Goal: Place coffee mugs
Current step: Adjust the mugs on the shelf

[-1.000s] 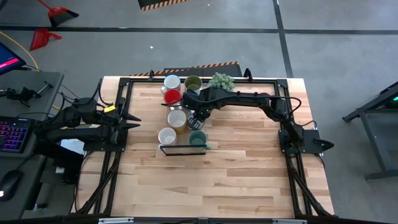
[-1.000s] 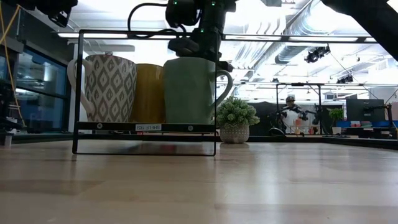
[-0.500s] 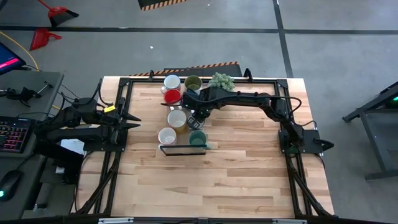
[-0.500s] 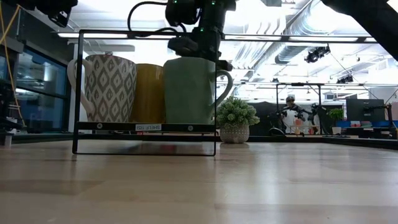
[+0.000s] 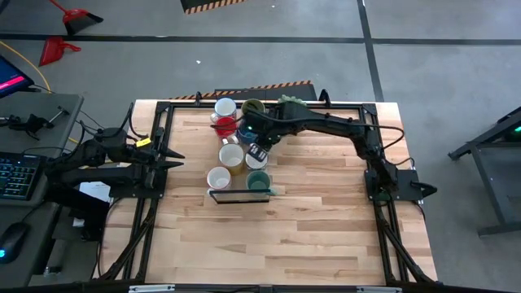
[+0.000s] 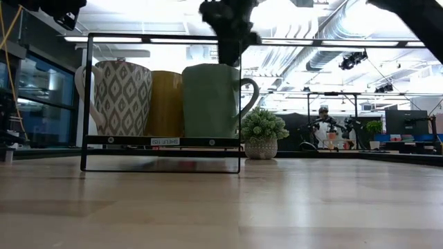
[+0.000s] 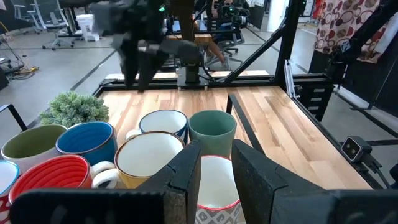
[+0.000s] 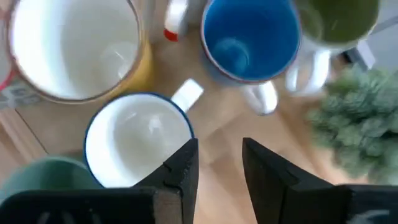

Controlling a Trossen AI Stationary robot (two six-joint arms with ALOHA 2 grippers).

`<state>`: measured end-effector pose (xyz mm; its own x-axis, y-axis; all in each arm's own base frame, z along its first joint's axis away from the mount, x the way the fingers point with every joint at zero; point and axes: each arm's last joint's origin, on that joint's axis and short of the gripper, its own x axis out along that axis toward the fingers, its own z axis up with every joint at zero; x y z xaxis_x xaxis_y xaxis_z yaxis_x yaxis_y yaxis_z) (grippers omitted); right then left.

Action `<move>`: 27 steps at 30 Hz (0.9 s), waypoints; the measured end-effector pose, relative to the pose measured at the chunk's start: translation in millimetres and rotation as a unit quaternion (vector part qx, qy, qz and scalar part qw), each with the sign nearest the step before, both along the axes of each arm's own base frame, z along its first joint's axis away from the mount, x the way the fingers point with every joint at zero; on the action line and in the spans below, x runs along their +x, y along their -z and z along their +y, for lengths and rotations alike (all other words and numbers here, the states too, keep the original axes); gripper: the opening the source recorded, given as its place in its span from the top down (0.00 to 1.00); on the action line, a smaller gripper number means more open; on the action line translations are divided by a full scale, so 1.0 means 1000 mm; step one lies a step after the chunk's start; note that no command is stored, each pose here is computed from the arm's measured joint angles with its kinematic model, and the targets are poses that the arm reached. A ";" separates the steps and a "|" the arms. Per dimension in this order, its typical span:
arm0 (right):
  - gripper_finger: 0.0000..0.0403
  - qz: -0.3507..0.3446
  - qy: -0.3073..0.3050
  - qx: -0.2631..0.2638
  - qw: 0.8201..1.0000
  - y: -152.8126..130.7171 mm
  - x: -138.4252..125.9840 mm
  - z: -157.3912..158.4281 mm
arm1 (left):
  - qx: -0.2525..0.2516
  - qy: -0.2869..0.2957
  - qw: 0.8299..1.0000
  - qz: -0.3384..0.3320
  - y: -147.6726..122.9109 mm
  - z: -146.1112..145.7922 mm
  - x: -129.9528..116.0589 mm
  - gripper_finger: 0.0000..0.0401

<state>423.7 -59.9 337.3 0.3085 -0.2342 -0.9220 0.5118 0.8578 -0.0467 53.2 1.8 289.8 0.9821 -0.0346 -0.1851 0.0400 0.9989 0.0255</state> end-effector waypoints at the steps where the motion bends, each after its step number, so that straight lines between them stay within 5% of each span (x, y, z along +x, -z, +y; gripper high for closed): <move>1: 0.74 0.009 -0.013 -0.018 1.000 -0.003 -0.006 0.004 | 0.000 0.000 1.000 0.000 0.000 0.000 0.000 0.80; 8: 0.74 0.117 -0.026 -0.196 0.973 -0.009 -0.040 0.013 | -0.013 -0.007 1.000 0.007 0.001 0.000 0.000 0.80; 16: 0.74 0.121 -0.046 -0.194 0.972 0.032 -0.046 -0.014 | -0.034 -0.122 0.989 0.071 0.008 0.009 0.021 0.80; 22: 0.74 0.073 -0.023 -0.210 0.975 0.058 -0.049 -0.036 | -0.006 -0.246 0.960 0.133 0.016 0.020 0.052 0.80; 27: 0.74 0.029 -0.027 -0.214 0.976 0.052 -0.052 -0.054 | 0.039 -0.251 0.960 0.114 0.014 0.025 0.084 0.80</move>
